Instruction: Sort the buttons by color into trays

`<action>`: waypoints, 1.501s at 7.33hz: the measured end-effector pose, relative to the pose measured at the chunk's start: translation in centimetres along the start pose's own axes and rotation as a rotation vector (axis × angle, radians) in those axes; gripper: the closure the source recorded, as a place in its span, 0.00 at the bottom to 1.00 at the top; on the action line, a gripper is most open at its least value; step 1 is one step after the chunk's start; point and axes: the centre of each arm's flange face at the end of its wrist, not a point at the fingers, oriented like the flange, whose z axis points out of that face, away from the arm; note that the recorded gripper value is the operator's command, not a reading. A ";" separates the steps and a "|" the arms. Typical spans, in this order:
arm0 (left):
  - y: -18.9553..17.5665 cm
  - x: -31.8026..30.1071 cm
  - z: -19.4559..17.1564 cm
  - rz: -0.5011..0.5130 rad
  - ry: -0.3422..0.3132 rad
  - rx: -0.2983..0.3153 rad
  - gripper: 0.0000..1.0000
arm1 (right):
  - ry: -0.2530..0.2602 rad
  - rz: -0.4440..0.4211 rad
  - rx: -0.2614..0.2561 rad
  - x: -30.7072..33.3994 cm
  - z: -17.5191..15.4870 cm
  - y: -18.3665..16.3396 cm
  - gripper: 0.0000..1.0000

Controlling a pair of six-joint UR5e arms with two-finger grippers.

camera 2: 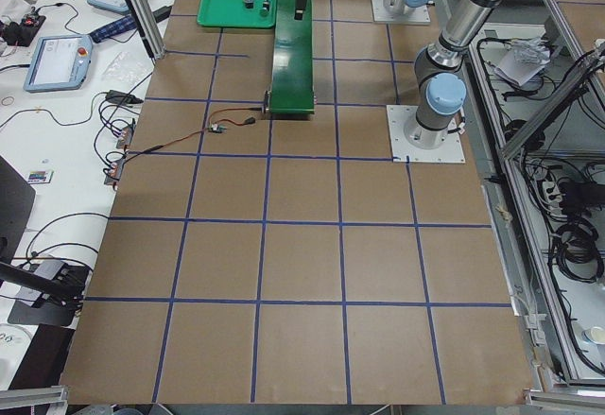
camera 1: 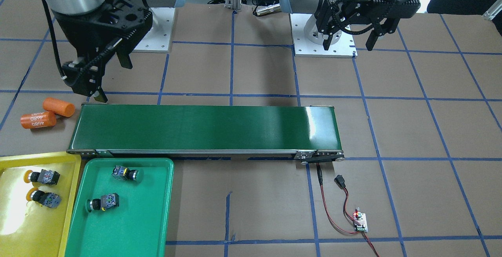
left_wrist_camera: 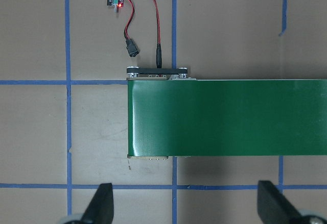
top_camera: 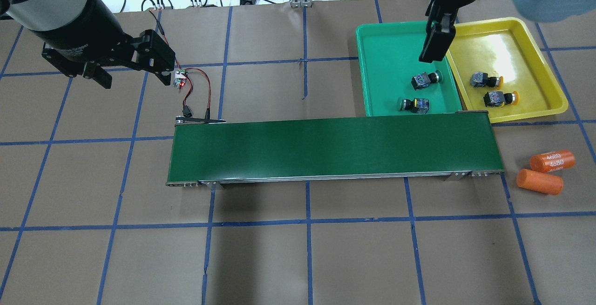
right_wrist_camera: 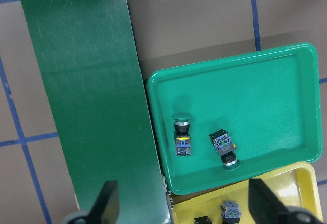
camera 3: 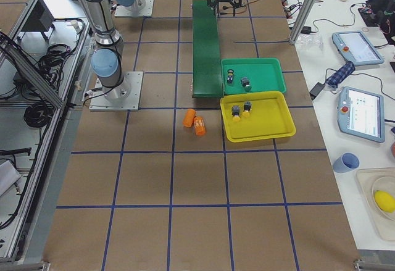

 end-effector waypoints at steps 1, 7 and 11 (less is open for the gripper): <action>0.0 0.0 0.0 -0.001 0.000 -0.001 0.00 | 0.008 0.031 0.002 -0.6 -1.4 0.3 0.00; 0.0 0.0 0.1 0.000 0.000 -0.001 0.00 | 0.021 -0.020 0.021 -0.2 -1.9 1.5 0.00; 0.0 0.0 0.1 0.001 0.000 -0.001 0.00 | 0.027 0.448 0.148 -0.8 -3.7 0.6 0.00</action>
